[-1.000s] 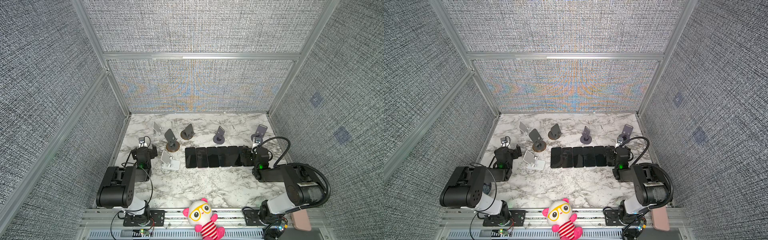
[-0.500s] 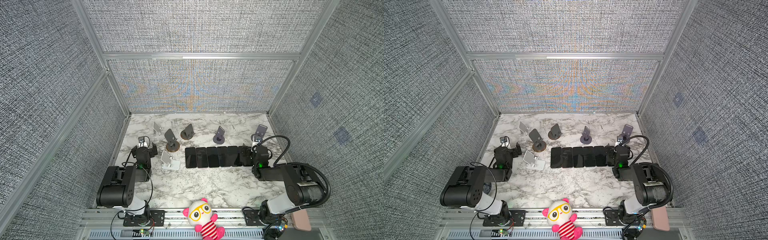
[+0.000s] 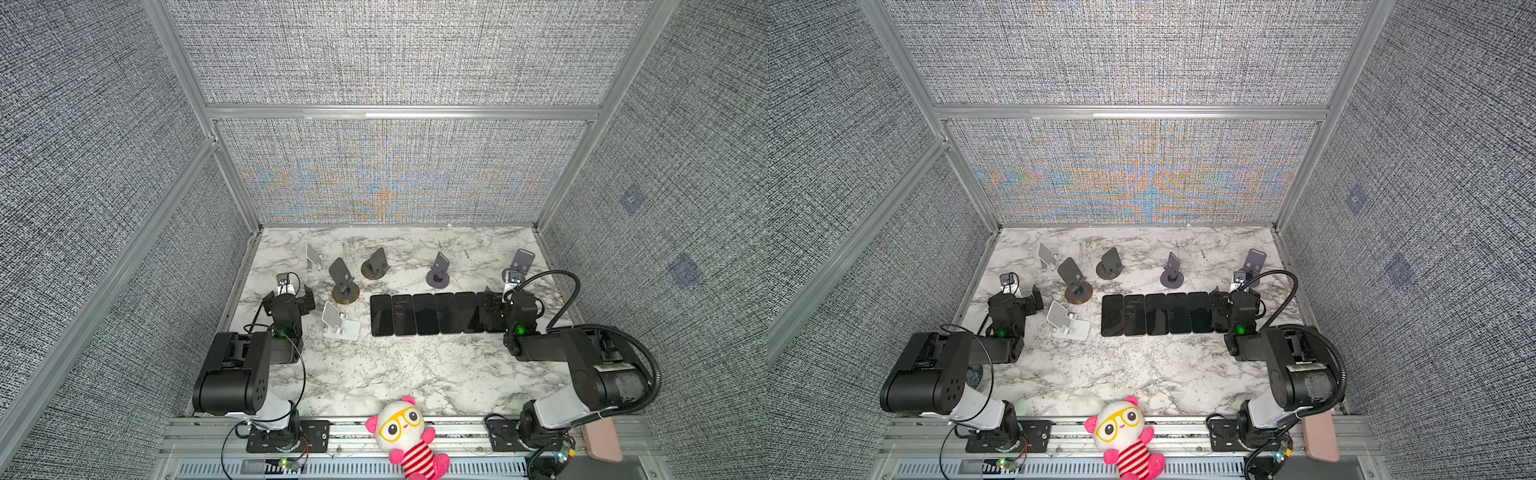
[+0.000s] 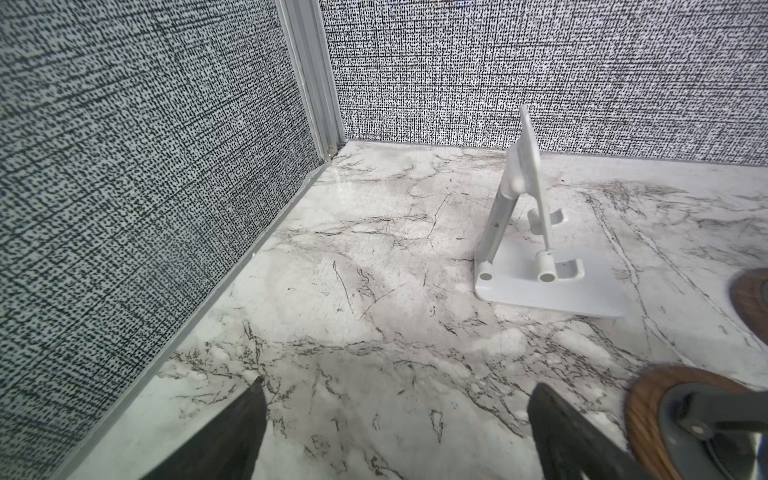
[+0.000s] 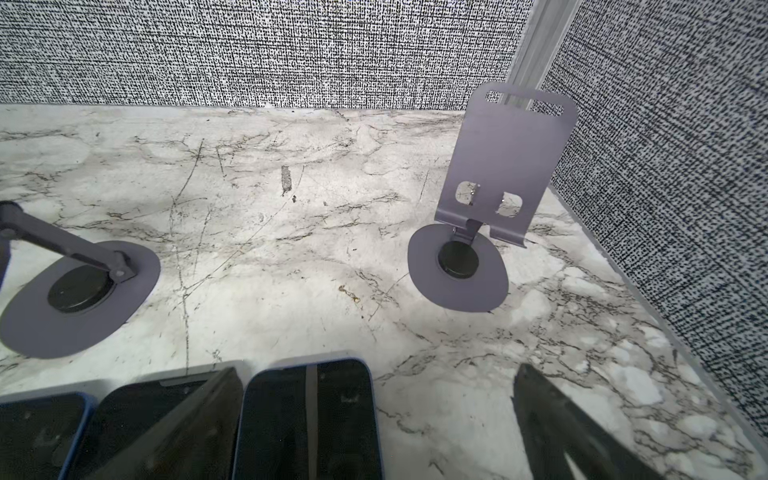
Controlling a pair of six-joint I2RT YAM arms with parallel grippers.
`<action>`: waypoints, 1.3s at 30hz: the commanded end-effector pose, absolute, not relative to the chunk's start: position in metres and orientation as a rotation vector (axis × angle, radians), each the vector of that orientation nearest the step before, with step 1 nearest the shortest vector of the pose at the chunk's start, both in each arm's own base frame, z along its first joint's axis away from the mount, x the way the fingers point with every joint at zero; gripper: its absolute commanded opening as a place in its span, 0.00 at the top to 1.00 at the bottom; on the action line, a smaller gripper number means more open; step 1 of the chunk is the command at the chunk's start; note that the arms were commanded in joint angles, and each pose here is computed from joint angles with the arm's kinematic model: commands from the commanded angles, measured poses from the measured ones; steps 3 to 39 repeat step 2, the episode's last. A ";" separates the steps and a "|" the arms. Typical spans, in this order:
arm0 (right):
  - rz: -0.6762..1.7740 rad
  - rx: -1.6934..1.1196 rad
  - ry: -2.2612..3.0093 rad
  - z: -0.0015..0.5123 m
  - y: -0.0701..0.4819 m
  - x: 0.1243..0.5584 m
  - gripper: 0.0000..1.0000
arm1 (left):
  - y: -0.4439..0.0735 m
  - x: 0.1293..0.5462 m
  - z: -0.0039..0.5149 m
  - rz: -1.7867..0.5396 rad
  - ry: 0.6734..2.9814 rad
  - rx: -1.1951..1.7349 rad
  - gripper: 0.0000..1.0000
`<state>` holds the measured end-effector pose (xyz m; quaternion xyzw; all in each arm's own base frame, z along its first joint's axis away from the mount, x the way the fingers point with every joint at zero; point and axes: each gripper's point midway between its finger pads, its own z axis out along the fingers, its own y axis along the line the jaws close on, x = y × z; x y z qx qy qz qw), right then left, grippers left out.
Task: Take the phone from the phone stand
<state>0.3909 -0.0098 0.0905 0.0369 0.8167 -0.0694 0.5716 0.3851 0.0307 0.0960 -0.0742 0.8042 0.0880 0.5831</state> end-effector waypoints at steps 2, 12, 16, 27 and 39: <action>-0.169 0.096 1.908 0.092 -0.011 0.390 0.01 | 0.030 0.387 0.103 0.202 1.850 -0.168 0.01; -0.169 0.096 1.908 0.092 -0.011 0.390 0.01 | 0.030 0.387 0.103 0.202 1.850 -0.168 0.01; -0.169 0.096 1.908 0.092 -0.011 0.390 0.01 | 0.030 0.387 0.103 0.202 1.850 -0.168 0.01; -0.169 0.096 1.908 0.092 -0.011 0.390 0.01 | 0.030 0.387 0.103 0.202 1.850 -0.168 0.01; -0.169 0.096 1.908 0.092 -0.011 0.390 0.01 | 0.030 0.387 0.103 0.202 1.850 -0.168 0.01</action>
